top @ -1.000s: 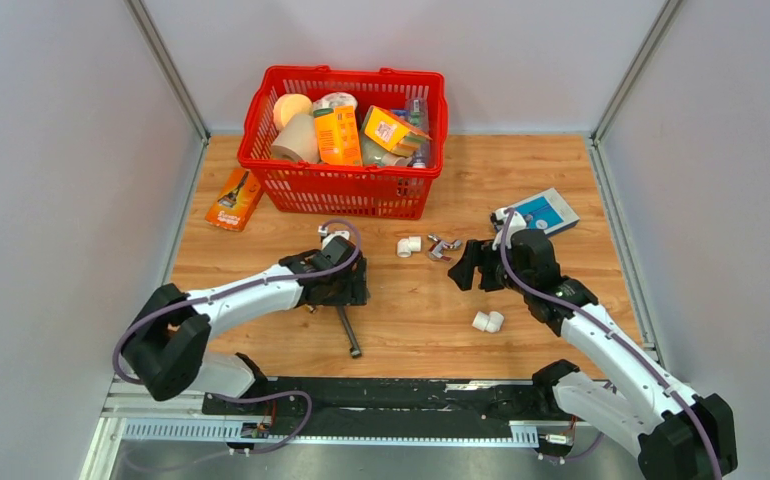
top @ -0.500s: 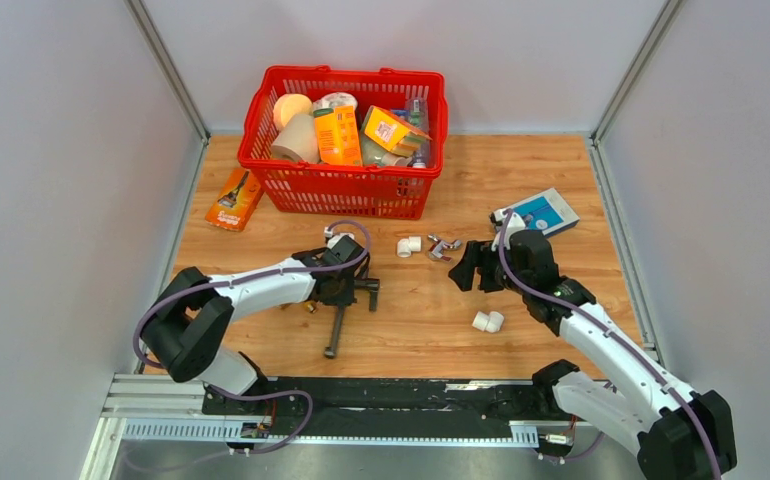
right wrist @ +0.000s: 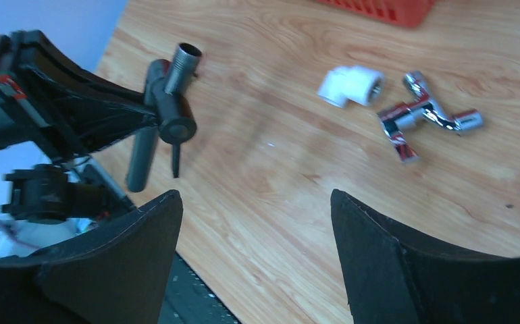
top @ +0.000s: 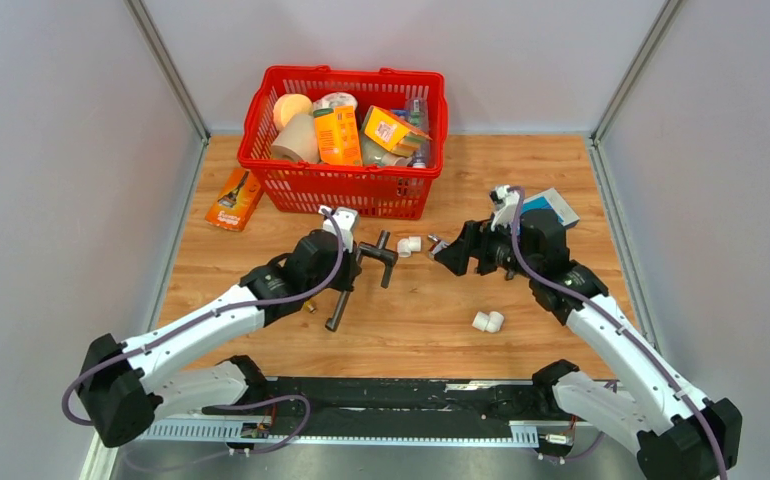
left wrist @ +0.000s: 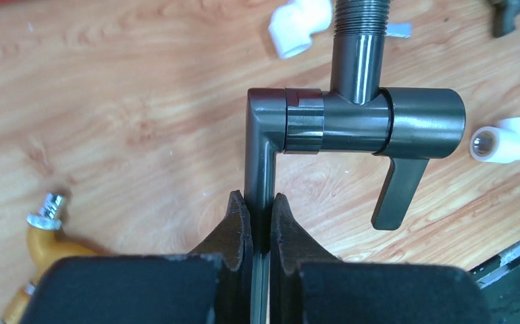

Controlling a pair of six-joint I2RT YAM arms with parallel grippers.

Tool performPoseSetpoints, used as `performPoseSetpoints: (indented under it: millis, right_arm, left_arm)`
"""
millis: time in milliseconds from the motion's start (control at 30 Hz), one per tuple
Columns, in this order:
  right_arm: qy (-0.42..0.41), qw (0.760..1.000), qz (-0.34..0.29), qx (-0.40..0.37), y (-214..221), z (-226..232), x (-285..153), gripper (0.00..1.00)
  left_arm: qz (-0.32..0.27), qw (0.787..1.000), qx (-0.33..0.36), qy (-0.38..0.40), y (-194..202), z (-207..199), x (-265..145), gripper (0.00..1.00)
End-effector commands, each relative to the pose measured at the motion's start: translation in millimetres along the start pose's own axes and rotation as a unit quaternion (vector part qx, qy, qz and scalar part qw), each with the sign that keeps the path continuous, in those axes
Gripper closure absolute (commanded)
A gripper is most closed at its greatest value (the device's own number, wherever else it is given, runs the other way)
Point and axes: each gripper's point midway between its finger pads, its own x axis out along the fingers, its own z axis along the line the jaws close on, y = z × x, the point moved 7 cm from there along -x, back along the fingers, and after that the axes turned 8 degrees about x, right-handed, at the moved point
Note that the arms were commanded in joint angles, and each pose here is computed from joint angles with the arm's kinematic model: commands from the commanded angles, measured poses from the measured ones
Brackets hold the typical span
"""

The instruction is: Install the water faucets

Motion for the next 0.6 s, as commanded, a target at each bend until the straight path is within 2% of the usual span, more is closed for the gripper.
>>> performPoseSetpoints:
  millis: [0, 100, 167, 300, 433, 567]
  right_arm:
    - [-0.091, 0.996, -0.001, 0.016, -27.3, 42.3, -10.4, 0.18]
    - [-0.121, 0.992, 0.017, 0.045, -34.5, 57.1, -10.3, 0.19]
    - [-0.139, 0.988, 0.03, 0.051, -37.9, 67.2, -8.9, 0.2]
    - [-0.163, 0.984, 0.044, 0.057, -38.8, 82.0, -3.6, 0.2]
    - [-0.198, 0.976, 0.06, 0.068, -33.6, 95.0, 0.4, 0.21]
    - [-0.216, 0.971, 0.077, 0.071, -26.1, 102.2, 4.8, 0.25]
  left_arm:
    - [-0.119, 0.987, 0.108, 0.03, -43.6, -8.0, -23.5, 1.0]
    - [-0.161, 0.971, 0.172, 0.041, -55.7, -13.6, -38.1, 1.0]
    - [-0.189, 0.952, 0.234, 0.05, -61.5, -18.1, -47.0, 1.0]
    - [-0.229, 0.925, 0.296, 0.062, -72.1, -27.7, -60.9, 1.0]
    - [-0.247, 0.909, 0.33, 0.067, -79.7, -33.3, -66.3, 1.0]
    - [-0.258, 0.902, 0.339, 0.068, -85.5, -37.3, -68.7, 1.0]
